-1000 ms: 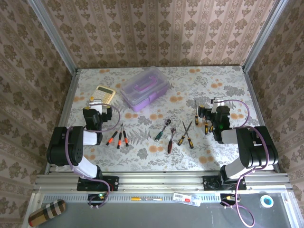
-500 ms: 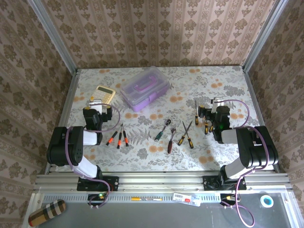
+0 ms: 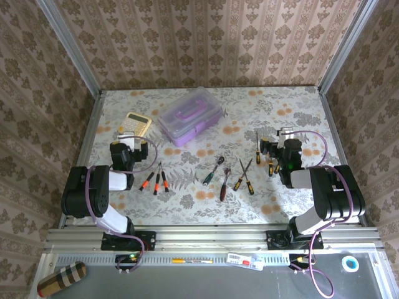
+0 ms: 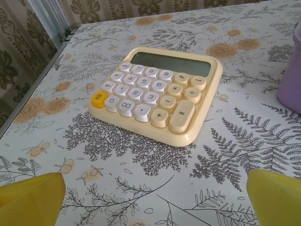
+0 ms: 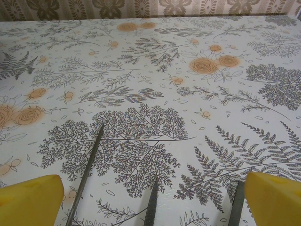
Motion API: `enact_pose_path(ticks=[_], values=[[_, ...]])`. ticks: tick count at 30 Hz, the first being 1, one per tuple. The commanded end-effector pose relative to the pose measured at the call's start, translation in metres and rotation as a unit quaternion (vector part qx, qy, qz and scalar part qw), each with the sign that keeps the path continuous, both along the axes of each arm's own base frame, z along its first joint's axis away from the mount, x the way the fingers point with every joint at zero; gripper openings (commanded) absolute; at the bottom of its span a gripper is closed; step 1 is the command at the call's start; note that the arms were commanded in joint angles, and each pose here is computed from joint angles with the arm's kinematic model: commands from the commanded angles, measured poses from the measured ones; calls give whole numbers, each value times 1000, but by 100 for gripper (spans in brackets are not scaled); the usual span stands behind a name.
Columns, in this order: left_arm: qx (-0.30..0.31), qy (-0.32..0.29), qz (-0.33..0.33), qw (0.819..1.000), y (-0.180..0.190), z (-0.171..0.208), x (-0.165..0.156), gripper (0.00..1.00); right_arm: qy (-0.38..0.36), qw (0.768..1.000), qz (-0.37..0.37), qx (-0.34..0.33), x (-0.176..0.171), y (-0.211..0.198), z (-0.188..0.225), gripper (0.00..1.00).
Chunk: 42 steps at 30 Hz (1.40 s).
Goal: Pack the tool kit
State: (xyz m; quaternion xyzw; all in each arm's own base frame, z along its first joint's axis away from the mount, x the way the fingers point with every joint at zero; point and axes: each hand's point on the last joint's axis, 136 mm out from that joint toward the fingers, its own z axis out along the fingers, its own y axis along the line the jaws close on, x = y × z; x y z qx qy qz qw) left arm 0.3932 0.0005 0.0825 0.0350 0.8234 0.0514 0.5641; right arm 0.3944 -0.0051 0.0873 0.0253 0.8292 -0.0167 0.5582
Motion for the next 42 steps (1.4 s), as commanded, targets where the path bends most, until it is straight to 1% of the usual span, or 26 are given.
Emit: enact_pose_path(ticks=[1, 18, 21, 24, 27, 29, 30, 31, 33, 34, 36, 38, 40, 42], values=[[-5, -18, -2, 1000, 0, 14, 7, 100, -13, 1000, 2, 2, 6, 0, 9, 100], [-6, -19, 0, 1000, 1, 14, 7, 100, -14, 1000, 2, 3, 6, 0, 10, 100], [-6, -22, 8, 1000, 3, 15, 6, 100, -13, 1000, 2, 3, 7, 0, 10, 100], [-6, -30, 38, 999, 13, 16, 3, 100, -13, 1000, 2, 3, 7, 0, 10, 100], [-3, -31, 38, 999, 12, 17, 4, 100, -15, 1000, 1, 2, 6, 0, 11, 100], [-4, -19, 38, 999, 12, 22, 6, 100, -15, 999, -36, -10, 5, -9, 18, 100], [0, -15, 31, 999, 10, 29, 9, 100, -12, 998, -53, -18, 5, -12, 26, 100], [5, 0, 21, 1000, 5, 33, 9, 100, 7, 997, -68, -25, 4, -16, 30, 100], [20, 8, 13, 1000, -1, 52, 11, 100, 32, 996, -75, -31, 7, -15, 41, 100], [20, 3, 20, 1000, -2, 66, 11, 100, 20, 997, -73, -27, 7, -13, 59, 100], [1, -16, 27, 1000, -4, 95, 10, 100, 9, 997, -77, -18, 4, -11, 78, 100], [-15, -29, 21, 999, -8, 124, 9, 100, 3, 995, -99, 3, -2, -14, 97, 100], [-35, -28, 26, 999, -10, 152, 10, 100, 17, 994, -108, 27, -8, -11, 115, 100], [-64, -22, 45, 997, -11, 178, 10, 100, 45, 990, -119, 59, -15, -9, 129, 100]])
